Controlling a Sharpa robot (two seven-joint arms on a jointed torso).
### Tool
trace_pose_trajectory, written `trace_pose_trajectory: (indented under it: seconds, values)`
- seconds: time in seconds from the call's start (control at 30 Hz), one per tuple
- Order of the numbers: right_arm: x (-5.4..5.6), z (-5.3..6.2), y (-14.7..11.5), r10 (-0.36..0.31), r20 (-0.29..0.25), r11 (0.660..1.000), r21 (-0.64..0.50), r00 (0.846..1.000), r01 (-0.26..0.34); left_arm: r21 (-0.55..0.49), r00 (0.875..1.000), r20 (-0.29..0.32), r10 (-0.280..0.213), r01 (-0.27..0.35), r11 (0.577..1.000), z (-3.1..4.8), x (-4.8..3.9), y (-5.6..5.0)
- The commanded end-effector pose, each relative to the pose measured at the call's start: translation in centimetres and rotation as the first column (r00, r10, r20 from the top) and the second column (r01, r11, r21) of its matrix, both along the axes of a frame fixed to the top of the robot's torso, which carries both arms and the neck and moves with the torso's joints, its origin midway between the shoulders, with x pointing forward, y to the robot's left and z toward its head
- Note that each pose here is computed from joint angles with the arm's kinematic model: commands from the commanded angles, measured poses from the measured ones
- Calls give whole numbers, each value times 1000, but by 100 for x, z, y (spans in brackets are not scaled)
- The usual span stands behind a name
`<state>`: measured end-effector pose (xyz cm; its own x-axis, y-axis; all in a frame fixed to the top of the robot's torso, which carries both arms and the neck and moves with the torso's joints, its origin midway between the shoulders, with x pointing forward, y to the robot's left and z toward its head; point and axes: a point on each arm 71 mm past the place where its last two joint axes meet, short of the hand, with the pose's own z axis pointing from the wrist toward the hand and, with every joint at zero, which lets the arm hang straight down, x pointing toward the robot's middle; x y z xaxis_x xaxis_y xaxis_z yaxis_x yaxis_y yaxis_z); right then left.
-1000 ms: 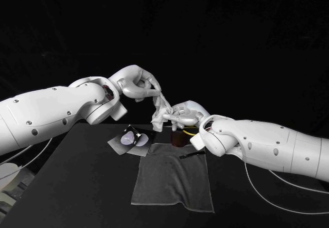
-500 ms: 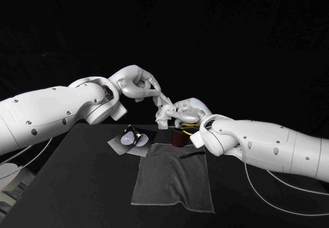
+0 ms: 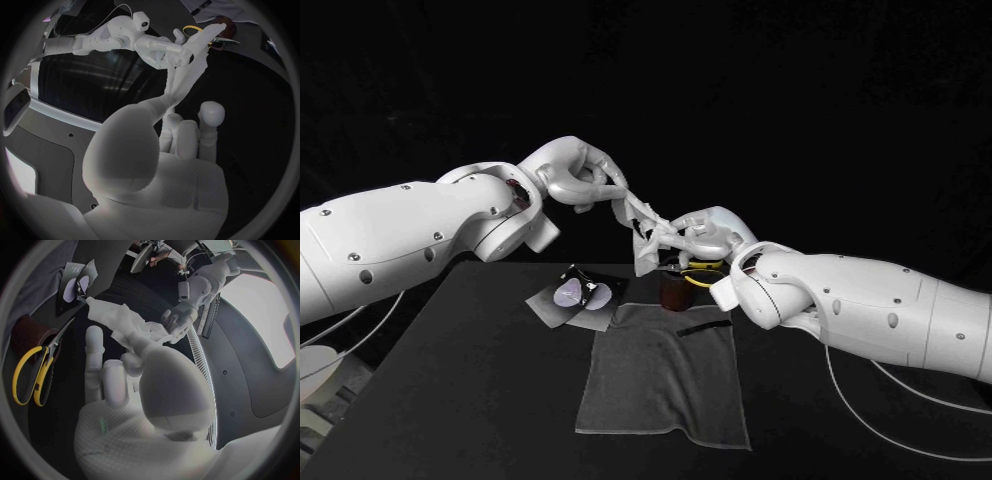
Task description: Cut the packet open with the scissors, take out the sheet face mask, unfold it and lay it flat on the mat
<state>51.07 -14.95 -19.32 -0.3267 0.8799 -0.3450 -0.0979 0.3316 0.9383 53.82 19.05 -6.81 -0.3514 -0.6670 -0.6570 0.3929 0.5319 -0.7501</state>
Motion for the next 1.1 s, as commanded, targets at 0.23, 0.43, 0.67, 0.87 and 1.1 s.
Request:
trace_pose_trajectory:
  seconds: [0.23,0.43,0.67,0.87,1.1]
  values:
    - [-16,-8,-49,46,-21,997,-53,999,-47,-26,999,-5,54,-54,998,24,28,71]
    - [-17,47,-83,61,-13,995,-78,998,-62,-25,998,-13,58,-58,998,16,38,74]
    - [22,143,-142,89,-11,982,-164,996,-90,-39,997,-27,74,-75,996,10,55,105]
    - [80,254,-200,130,-15,951,-281,991,-129,-67,994,-54,96,-99,993,-3,66,158]
    - [124,356,-270,160,-31,903,-399,987,-159,-118,986,-114,125,-139,983,-41,79,251]
